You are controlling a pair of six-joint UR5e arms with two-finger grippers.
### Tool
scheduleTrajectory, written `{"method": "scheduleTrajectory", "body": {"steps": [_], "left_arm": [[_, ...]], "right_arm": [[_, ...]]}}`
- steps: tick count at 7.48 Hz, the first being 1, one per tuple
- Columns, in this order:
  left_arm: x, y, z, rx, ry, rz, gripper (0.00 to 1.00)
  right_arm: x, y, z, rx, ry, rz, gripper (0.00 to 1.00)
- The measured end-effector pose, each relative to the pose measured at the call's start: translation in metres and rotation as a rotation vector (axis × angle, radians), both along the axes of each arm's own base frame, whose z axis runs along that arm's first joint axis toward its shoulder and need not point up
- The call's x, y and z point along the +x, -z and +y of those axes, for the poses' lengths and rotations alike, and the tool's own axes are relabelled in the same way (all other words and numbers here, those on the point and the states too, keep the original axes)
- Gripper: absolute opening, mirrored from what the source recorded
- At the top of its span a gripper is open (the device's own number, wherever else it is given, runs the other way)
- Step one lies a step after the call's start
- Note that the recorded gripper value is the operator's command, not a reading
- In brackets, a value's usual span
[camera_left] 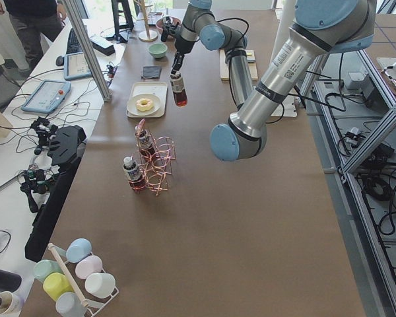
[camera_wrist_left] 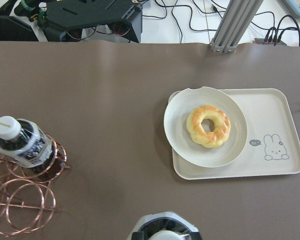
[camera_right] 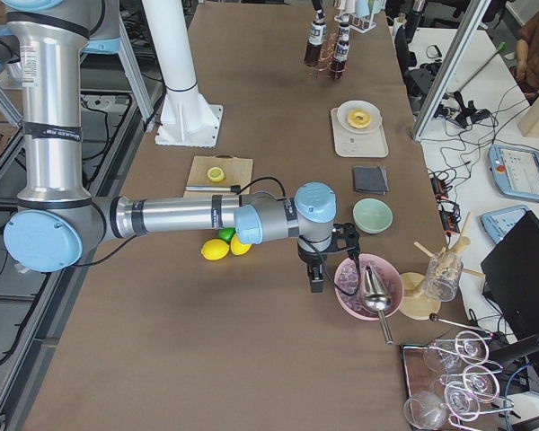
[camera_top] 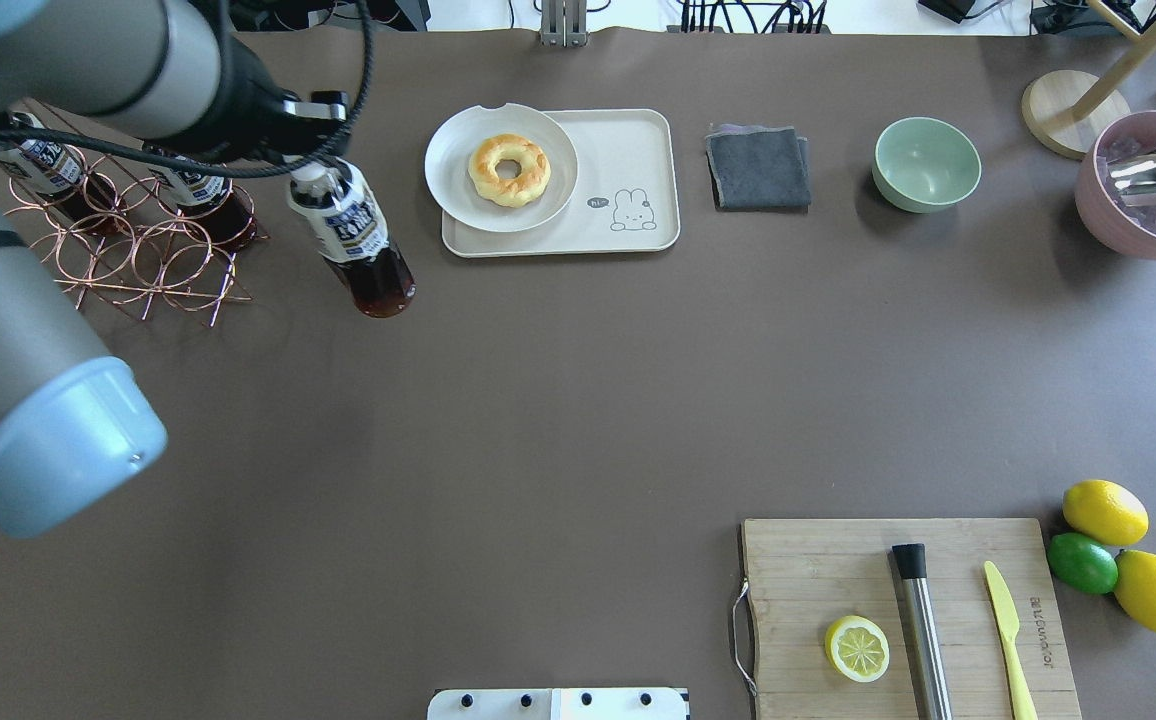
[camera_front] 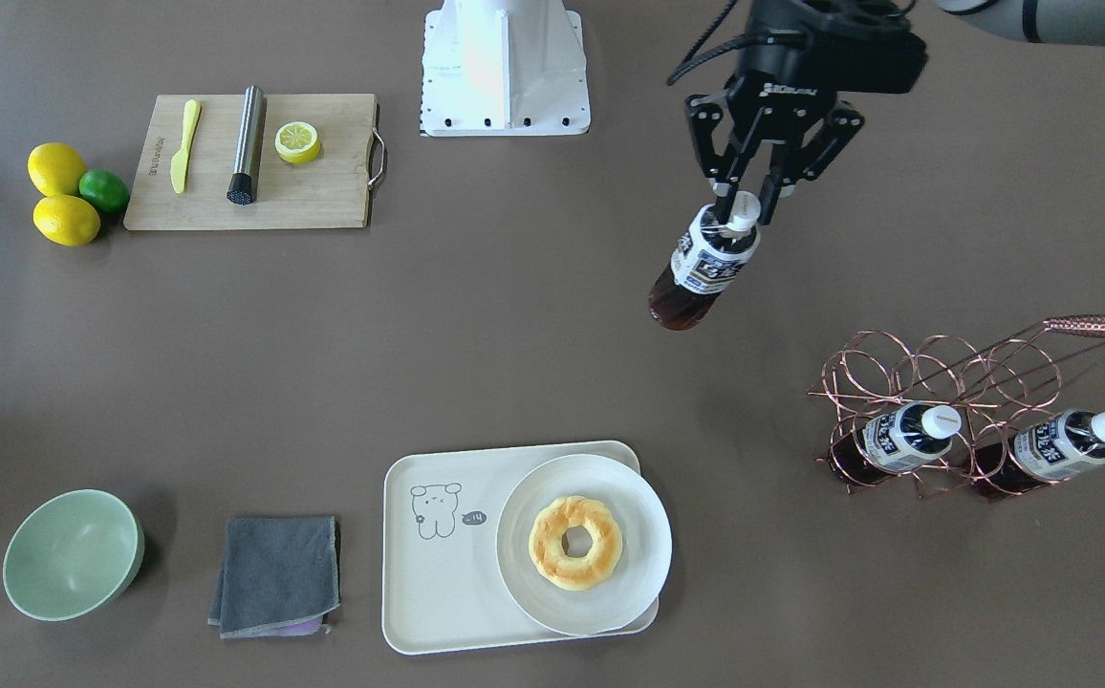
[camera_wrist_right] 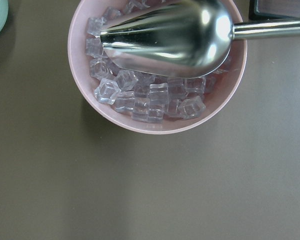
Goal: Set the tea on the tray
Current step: 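Carry the bottle with the left gripper and set it on the table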
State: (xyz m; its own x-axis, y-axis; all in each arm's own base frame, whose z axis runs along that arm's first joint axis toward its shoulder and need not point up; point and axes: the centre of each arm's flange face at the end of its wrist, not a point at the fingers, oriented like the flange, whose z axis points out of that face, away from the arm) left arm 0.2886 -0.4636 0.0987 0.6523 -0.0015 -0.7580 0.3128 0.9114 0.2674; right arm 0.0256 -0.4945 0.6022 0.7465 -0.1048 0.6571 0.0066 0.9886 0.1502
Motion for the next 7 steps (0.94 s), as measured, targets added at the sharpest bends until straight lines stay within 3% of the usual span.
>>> {"method": "scheduleTrajectory", "body": {"steps": [3, 7], "left_arm": [[0.103, 0.052, 0.051, -0.046, 0.047, 0.03, 0.0], [0.171, 0.064, 0.099, -0.01, 0.062, 0.004, 0.0]], "right_arm": [[0.0, 0.003, -0.003, 0.007, -0.001, 0.005, 1.0], [0.0, 0.005, -0.004, 0.011, -0.001, 0.003, 1.0]]}}
